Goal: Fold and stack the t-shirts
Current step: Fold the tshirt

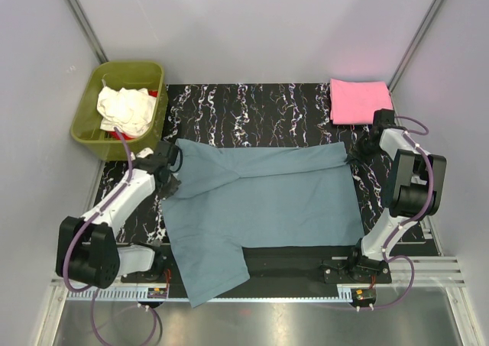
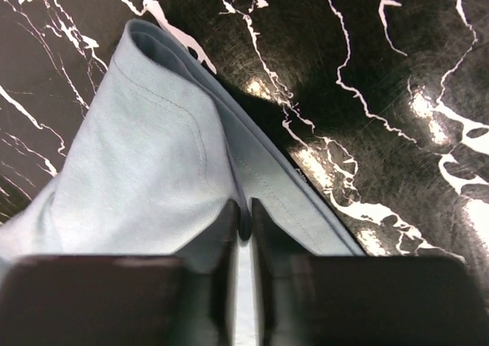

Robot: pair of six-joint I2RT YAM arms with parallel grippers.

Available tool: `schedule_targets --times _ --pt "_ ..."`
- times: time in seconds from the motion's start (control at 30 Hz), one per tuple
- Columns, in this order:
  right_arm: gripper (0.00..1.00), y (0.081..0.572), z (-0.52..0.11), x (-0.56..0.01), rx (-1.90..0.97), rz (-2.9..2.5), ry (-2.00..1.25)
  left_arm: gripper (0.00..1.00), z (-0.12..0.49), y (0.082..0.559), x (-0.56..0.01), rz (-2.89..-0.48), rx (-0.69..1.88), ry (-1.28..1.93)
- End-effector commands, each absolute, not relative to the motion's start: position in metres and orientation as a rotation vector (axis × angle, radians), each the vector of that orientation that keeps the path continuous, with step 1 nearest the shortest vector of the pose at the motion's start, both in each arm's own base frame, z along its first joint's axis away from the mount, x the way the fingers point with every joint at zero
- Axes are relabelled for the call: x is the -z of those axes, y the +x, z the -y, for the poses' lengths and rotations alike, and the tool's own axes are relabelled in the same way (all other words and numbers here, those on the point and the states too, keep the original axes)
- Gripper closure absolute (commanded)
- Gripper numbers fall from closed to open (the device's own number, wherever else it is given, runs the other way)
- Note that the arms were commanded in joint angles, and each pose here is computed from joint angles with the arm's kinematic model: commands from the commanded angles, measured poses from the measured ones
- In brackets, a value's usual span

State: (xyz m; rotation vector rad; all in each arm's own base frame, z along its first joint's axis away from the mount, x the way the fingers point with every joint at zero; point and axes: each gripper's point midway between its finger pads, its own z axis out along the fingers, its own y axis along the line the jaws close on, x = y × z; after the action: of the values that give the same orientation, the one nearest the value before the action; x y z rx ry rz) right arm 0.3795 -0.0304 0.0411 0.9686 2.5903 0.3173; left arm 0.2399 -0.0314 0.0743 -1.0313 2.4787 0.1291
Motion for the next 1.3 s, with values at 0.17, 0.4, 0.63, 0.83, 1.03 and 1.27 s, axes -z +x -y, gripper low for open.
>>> schedule_targets --times 0.17,0.4,0.63,0.83,1.03,1.27 --pt "0.66 0.386 0.042 -0.074 -0.265 -2.505 0.986 0.63 0.043 0.244 -0.083 -2.469 -0.057 -0.992" --pt "0.66 0.395 0.033 -0.076 -0.344 -2.498 0.967 0.50 0.074 0.306 -0.130 -2.333 0.207 -0.814" --pt "0.62 0.402 0.036 -0.099 -0.335 -2.425 0.982 0.49 0.099 0.362 -0.126 -2.369 0.260 -0.658" --pt "0.63 0.417 0.007 -0.085 -0.437 -2.435 0.921 0.50 0.121 0.392 -0.081 -2.482 0.293 -0.670" --pt "0.68 0.428 0.001 -0.042 -0.488 -2.484 0.952 0.50 0.128 0.412 -0.048 -2.614 0.223 -0.656" --pt "0.68 0.407 0.037 0.012 -0.292 -2.528 1.144 0.50 0.097 0.391 -0.010 -2.665 -0.022 -0.885"
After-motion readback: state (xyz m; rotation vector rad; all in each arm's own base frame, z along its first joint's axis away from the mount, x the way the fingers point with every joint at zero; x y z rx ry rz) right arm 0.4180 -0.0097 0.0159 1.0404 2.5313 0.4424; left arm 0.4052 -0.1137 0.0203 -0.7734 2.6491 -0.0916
